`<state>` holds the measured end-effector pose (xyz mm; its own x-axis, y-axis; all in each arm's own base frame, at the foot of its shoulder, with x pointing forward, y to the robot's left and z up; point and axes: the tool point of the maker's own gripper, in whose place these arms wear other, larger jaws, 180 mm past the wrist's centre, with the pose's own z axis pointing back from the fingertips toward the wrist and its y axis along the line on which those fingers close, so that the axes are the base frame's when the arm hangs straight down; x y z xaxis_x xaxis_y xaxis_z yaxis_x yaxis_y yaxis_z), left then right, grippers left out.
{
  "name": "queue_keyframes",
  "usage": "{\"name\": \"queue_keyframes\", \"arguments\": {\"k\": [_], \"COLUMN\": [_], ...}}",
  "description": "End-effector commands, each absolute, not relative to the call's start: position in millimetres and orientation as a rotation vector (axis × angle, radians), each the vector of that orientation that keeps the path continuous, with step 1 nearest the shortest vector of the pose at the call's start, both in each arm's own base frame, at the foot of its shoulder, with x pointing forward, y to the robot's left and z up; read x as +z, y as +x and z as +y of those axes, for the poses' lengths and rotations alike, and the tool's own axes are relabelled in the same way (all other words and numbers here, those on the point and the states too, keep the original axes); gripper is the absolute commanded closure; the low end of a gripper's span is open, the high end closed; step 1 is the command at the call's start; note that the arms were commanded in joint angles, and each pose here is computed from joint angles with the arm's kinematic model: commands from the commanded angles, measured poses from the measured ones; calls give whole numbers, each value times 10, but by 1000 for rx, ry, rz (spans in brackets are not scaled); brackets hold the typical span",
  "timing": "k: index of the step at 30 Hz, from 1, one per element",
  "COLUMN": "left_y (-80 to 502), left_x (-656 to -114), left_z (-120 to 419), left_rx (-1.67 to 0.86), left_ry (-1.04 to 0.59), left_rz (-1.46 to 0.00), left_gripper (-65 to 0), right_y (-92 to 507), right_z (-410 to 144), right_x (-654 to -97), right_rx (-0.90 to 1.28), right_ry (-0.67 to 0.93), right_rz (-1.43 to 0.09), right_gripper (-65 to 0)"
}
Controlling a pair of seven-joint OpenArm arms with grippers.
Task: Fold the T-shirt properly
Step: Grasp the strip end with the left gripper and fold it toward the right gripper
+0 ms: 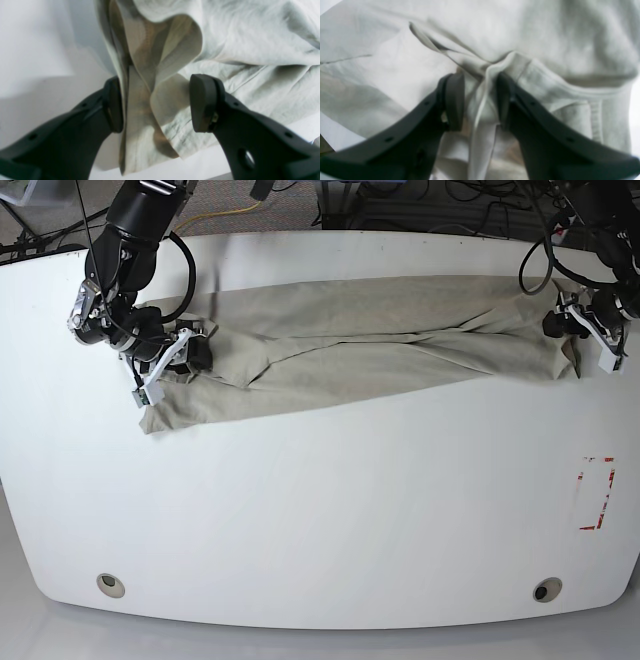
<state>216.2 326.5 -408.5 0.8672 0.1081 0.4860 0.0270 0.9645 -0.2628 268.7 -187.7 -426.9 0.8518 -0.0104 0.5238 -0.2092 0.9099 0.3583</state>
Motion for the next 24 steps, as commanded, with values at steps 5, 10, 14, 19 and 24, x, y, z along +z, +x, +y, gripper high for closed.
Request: {"name": "queue_keyframes", "arguments": {"k": [5,10,14,19,24], "left_y": [2070,2076,2080,2080,2085], "left_x": [-4126,-4126,-4124,-4127,-4118], "left_z": [3293,3287,3289,3283,3207], "left_rx": [32,33,32,33,24], "left_ry": [-251,-253,-252,-253,-259], "left_rz": [-473,-474,-475,-475,-483], "left_gripper": [-353,-289,-68,-11,0], "right_y": [2502,2502,2500,2500,2500], "right_z": [-1970,-1970,-1969,-1969,-1969], "right_x": [-4409,-4409,-4413,-4413,-4413], "right_rx": [124,124,124,124,124], "right_ry": [363,363,364,364,364], "right_rz": [-431,-431,-430,-430,-430], "right_gripper": [-209,-209,-209,-209,-209]}}
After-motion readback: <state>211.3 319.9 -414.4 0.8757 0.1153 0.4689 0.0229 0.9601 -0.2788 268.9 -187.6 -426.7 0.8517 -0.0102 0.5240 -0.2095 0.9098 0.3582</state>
